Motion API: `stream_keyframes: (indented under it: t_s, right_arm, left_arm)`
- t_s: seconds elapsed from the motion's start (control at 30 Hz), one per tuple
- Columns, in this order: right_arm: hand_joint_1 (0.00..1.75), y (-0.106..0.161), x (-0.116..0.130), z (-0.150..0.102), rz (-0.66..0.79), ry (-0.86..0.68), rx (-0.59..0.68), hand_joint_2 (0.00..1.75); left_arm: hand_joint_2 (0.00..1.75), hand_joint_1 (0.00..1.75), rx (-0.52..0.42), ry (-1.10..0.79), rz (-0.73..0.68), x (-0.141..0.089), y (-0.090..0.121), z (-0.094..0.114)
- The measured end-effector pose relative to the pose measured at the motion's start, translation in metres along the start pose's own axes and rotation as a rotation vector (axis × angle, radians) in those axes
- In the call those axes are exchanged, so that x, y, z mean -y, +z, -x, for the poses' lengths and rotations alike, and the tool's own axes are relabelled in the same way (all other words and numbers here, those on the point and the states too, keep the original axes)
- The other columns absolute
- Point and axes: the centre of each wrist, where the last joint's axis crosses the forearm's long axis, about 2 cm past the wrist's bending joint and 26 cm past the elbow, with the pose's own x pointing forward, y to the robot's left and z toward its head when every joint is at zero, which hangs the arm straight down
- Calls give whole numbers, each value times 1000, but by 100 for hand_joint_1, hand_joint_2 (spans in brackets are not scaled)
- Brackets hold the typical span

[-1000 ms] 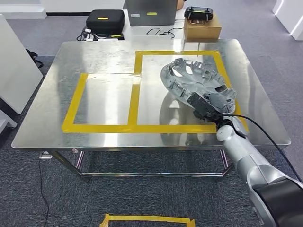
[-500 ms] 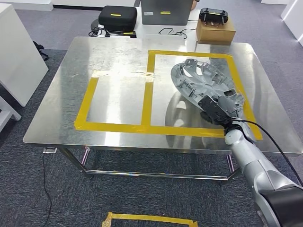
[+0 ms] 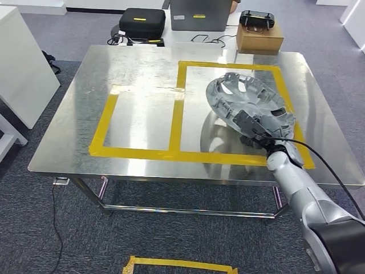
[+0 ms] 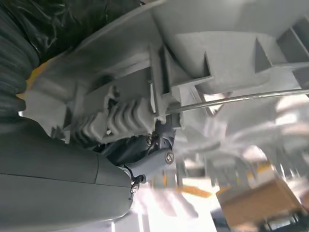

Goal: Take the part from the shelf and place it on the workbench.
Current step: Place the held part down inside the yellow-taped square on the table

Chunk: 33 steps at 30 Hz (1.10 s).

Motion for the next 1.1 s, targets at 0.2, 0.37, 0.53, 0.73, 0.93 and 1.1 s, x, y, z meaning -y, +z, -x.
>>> stream_keyframes:
  t_s: [0.2, 0.37, 0.53, 0.73, 0.93, 1.1]
  right_arm:
    - [0, 7, -16, 13, -9, -97, 59, 175]
    - [0, 14, -25, 20, 22, -217, 124, 175]
    - [0, 31, -40, 29, 87, -433, 235, 175]
    - [0, 74, -60, 33, 146, -758, 378, 175]
    - [0, 106, -64, 37, 184, -839, 435, 175]
    - [0, 116, -62, 37, 197, -846, 458, 175]
  left_arm:
    - [0, 0, -1, 5, 0, 2, 1, 2]
    - [0, 0, 5, 19, -12, 3, 3, 4]
    - [0, 0, 3, 30, -25, 6, 6, 8]
    - [0, 0, -10, 57, -41, 13, 12, 16]
    - [0, 0, -18, 77, -47, 19, 15, 20]
    - [0, 0, -18, 81, -48, 20, 15, 20]
